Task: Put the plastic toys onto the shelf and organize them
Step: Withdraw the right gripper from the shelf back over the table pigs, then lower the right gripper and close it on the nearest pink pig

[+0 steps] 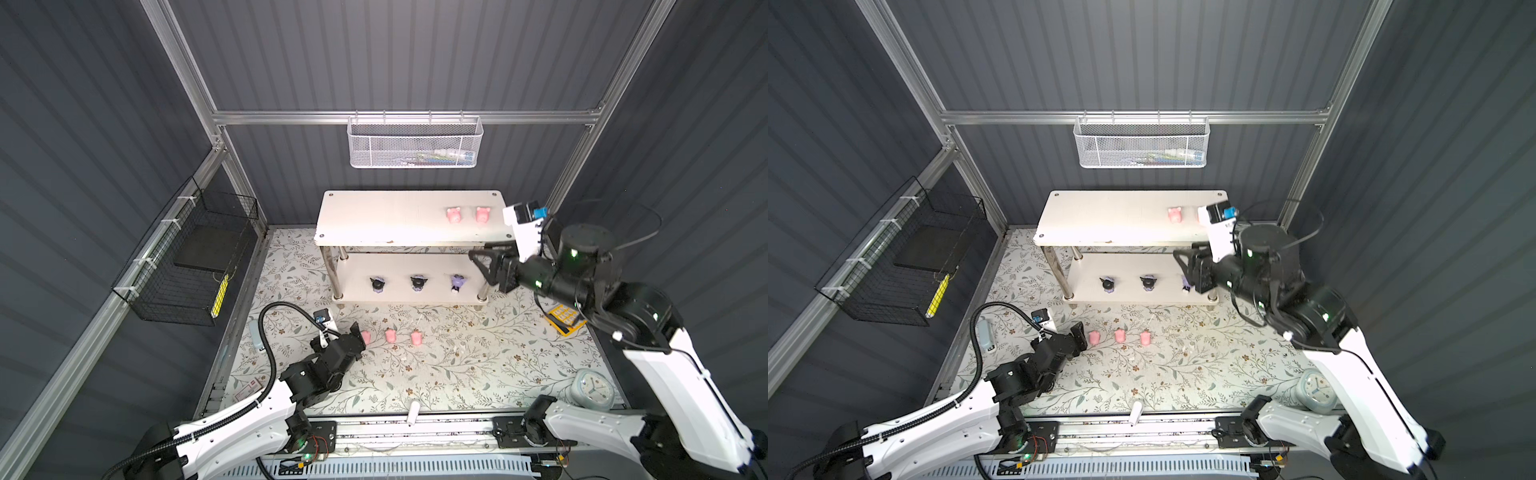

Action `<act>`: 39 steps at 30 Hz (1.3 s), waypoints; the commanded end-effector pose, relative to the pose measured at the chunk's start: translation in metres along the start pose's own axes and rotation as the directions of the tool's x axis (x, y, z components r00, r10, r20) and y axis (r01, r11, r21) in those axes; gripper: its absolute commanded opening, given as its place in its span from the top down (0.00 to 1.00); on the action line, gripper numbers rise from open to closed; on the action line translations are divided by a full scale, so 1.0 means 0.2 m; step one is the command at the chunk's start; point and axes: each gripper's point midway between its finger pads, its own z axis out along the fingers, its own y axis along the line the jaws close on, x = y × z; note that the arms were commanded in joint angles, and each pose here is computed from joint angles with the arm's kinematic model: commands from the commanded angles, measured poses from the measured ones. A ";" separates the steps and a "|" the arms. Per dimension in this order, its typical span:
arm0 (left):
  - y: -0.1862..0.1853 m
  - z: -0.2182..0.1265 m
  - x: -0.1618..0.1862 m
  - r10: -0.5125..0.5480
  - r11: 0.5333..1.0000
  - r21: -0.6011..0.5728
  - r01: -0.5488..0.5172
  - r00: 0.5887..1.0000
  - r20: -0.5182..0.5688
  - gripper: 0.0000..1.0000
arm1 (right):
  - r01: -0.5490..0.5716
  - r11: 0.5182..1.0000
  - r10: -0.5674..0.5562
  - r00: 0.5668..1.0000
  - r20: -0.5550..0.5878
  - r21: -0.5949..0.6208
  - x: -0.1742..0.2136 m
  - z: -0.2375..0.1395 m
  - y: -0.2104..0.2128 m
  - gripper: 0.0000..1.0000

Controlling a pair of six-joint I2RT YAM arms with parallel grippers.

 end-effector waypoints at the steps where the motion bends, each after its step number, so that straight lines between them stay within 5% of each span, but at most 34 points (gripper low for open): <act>1: -0.03 -0.01 -0.06 0.001 1.000 0.005 -0.001 1.000 0.014 0.12 | -0.017 1.000 0.018 0.999 -0.048 0.012 0.18 0.02 0.02 0.48; 10: -0.02 -0.02 -0.08 -0.018 1.000 -0.001 0.018 1.000 0.023 0.12 | -0.131 0.991 0.134 0.931 -0.340 0.033 0.94 0.24 0.13 0.44; 15: -0.02 -0.02 -0.07 -0.019 1.000 -0.001 0.019 1.000 0.017 0.12 | -0.105 0.977 0.176 0.892 -0.417 0.187 1.21 0.39 0.07 0.42; 24: 0.00 -0.02 -0.06 -0.009 1.000 -0.010 0.009 1.000 0.013 0.12 | -0.028 0.938 0.194 0.868 -0.458 0.345 1.47 0.63 -0.03 0.33; 39: 0.02 -0.01 -0.02 -0.010 1.000 -0.029 0.010 1.000 -0.001 0.12 | -0.045 0.922 0.250 0.828 -0.502 0.385 1.73 0.97 -0.03 0.34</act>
